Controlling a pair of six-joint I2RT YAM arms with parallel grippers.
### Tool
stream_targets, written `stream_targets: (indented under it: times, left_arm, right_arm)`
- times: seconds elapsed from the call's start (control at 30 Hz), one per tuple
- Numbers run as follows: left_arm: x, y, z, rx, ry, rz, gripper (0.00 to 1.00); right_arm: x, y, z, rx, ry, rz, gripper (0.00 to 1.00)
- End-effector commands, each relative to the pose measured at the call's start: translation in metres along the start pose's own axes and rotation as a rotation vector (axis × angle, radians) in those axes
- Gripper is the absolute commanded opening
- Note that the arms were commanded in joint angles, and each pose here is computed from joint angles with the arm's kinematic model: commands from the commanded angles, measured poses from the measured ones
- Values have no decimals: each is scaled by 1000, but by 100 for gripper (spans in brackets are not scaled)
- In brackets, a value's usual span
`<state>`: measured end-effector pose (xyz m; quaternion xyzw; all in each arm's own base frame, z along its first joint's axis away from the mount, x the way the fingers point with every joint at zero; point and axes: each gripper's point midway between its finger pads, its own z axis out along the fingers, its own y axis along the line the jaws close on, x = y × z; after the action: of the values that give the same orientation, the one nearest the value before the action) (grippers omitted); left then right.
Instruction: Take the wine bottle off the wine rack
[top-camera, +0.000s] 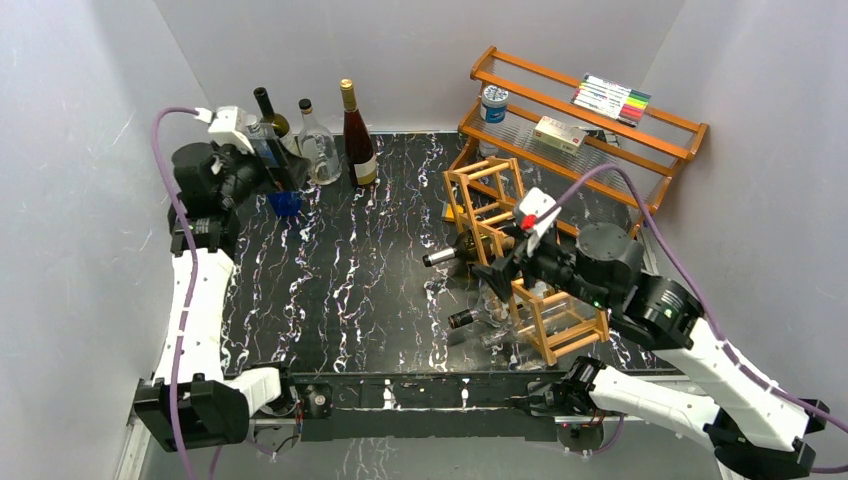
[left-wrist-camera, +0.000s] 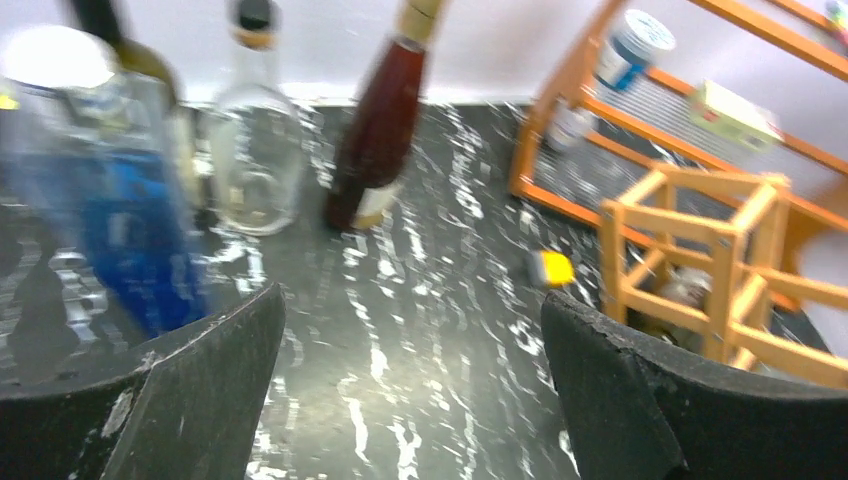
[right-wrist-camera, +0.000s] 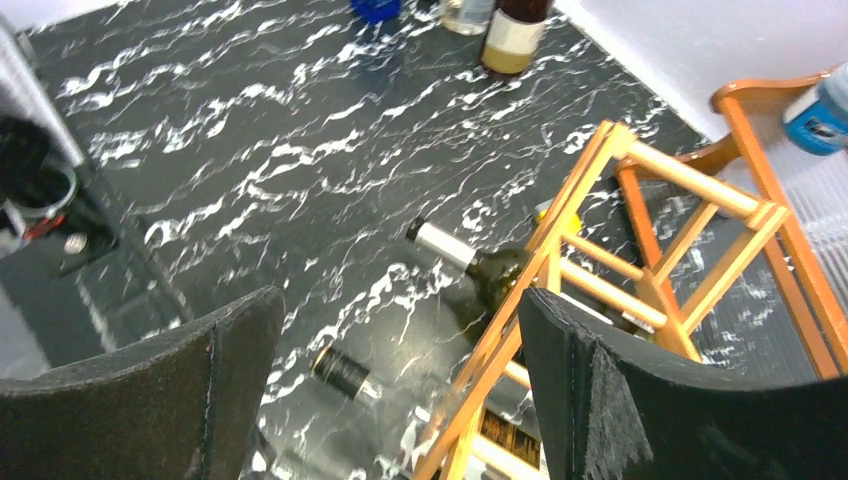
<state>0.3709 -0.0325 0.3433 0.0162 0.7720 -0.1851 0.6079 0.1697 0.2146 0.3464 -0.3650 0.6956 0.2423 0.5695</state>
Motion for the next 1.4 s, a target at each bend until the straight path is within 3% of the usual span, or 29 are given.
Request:
stream_targets:
  times: [0.0, 0.17, 0.43, 0.67, 0.8, 0.9, 1.03, 1.37]
  left_arm:
    - [34, -64, 3, 258, 78, -46, 98]
    - [92, -143, -4, 477, 226, -84, 98]
    - [177, -252, -44, 746, 397, -210, 98]
    - [237, -327, -62, 880, 535, -177, 98]
    - [291, -368, -67, 951, 666, -127, 97]
    - [313, -388, -69, 978, 715, -126, 93]
    - [327, -401, -71, 988, 742, -153, 74]
    - [330, -396, -92, 974, 762, -115, 68]
  right_arm:
    - [36, 24, -19, -168, 88, -113, 98]
    - [56, -1, -26, -52, 176, -180, 98]
    - [39, -11, -5, 22, 112, -177, 98]
    - [41, -3, 8, -22, 151, -165, 98]
    - [13, -8, -16, 10, 36, -132, 98]
    - [-2, -18, -27, 62, -16, -128, 98]
    - [-2, -20, -35, 70, -20, -126, 98]
    - [4, -19, -33, 70, -7, -125, 98]
